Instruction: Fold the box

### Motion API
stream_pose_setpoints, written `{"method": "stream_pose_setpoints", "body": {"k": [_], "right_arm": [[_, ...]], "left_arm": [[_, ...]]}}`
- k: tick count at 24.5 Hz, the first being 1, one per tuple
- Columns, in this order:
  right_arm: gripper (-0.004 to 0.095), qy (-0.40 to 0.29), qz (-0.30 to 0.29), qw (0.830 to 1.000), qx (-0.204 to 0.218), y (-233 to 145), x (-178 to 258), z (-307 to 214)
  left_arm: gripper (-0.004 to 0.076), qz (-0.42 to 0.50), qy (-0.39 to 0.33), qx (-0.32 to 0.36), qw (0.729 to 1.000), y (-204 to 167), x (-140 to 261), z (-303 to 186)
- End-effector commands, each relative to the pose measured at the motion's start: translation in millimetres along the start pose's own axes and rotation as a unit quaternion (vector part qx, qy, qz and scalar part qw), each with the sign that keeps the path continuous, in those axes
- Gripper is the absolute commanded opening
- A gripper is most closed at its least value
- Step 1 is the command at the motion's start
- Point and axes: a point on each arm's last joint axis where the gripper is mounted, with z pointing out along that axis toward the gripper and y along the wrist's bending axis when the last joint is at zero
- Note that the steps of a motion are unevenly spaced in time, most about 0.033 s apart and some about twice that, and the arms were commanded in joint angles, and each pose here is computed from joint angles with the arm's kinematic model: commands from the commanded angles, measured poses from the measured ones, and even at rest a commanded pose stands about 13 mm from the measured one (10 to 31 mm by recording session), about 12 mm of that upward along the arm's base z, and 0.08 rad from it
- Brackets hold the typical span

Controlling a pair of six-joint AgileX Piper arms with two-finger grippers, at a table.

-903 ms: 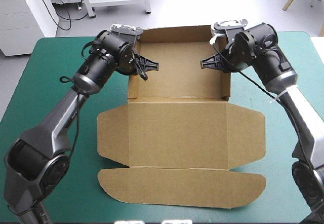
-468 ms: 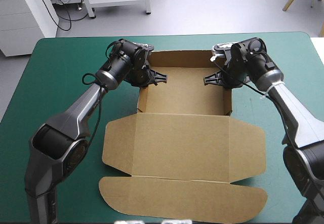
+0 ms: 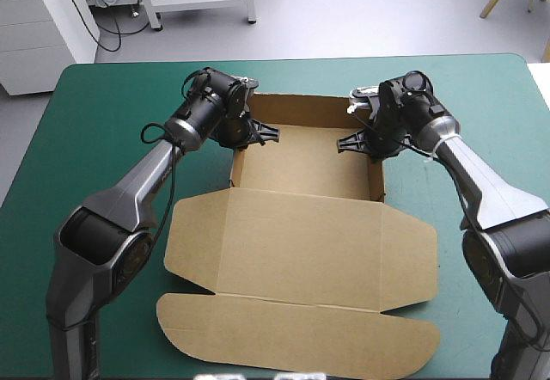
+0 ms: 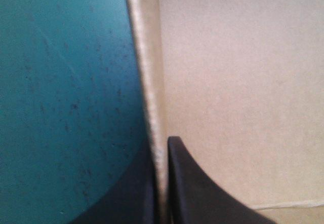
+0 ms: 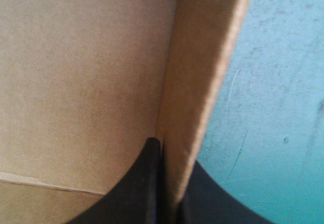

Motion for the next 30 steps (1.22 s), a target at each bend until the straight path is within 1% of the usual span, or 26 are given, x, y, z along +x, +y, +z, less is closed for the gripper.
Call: {"method": "stream_pose_setpoints", "body": {"k": [1,5,9,11,13,15,17,18,19,20,21,22,23,27,30], "right_arm": [[-0.0004,-0.045,-0.021,0.999,-0.021,5.1,-2.6,-28.6],[-0.0004,-0.047,-0.021,0.998,-0.022,5.3,-3.5,-26.8],[-0.0004,-0.065,-0.021,0.997,-0.024,5.8,-6.9,-27.2],[-0.0003,-0.074,-0.022,0.997,-0.025,6.0,-8.6,-27.4],[0.0010,-0.080,-0.029,0.996,-0.025,6.2,-9.6,-27.6],[0.0043,-0.082,-0.032,0.996,-0.025,6.2,-9.9,-27.6],[0.0134,-0.083,-0.031,0.996,-0.029,6.9,-10.0,-27.7],[0.0289,-0.082,-0.031,0.996,-0.028,6.8,-9.8,-27.6],[0.0388,-0.078,-0.031,0.996,-0.028,6.7,-9.1,-27.5],[0.0573,-0.071,-0.031,0.997,-0.027,6.6,-7.8,-27.3],[0.0715,-0.068,-0.032,0.997,-0.023,5.9,-7.4,-27.2],[0.0880,-0.068,-0.030,0.997,-0.024,5.9,-7.4,-27.2],[0.0945,-0.069,-0.028,0.997,-0.024,5.9,-7.5,-27.3],[0.0941,-0.085,-0.021,0.996,-0.019,4.8,-11.7,-32.1],[0.0942,-0.105,-0.007,0.994,-0.013,2.0,-18.4,-48.2]], "left_arm": [[-0.0010,-0.006,-0.014,0.033,0.999,-4.0,2.0,-37.0],[-0.0010,-0.006,-0.008,0.033,0.999,-5.0,1.8,-31.7],[-0.0010,-0.007,-0.003,0.034,0.999,-6.1,1.8,-27.3],[-0.0008,-0.005,-0.005,0.023,1.000,-3.9,0.8,-25.3],[0.0008,-0.006,-0.003,0.022,1.000,-4.0,0.7,-23.4],[0.0053,-0.007,0.002,0.026,1.000,-5.2,1.0,-20.2],[0.0134,-0.007,0.006,0.028,1.000,-6.2,1.1,-16.8],[0.0240,-0.007,0.009,0.027,1.000,-6.5,1.1,-14.4],[0.0288,-0.006,0.008,0.025,1.000,-6.1,0.9,-14.6],[0.0386,-0.006,0.008,0.024,1.000,-6.0,0.9,-13.9],[0.0456,-0.006,0.008,0.024,1.000,-6.1,0.9,-13.6],[0.0523,-0.012,0.005,0.018,1.000,-5.0,0.2,-13.5],[0.0561,-0.016,0.003,0.013,1.000,-4.2,-0.1,-13.5],[0.0566,-0.039,0.002,0.030,0.999,6.7,-6.2,-17.4],[0.0566,-0.068,-0.012,0.070,0.995,15.5,-15.5,-33.2]]}}
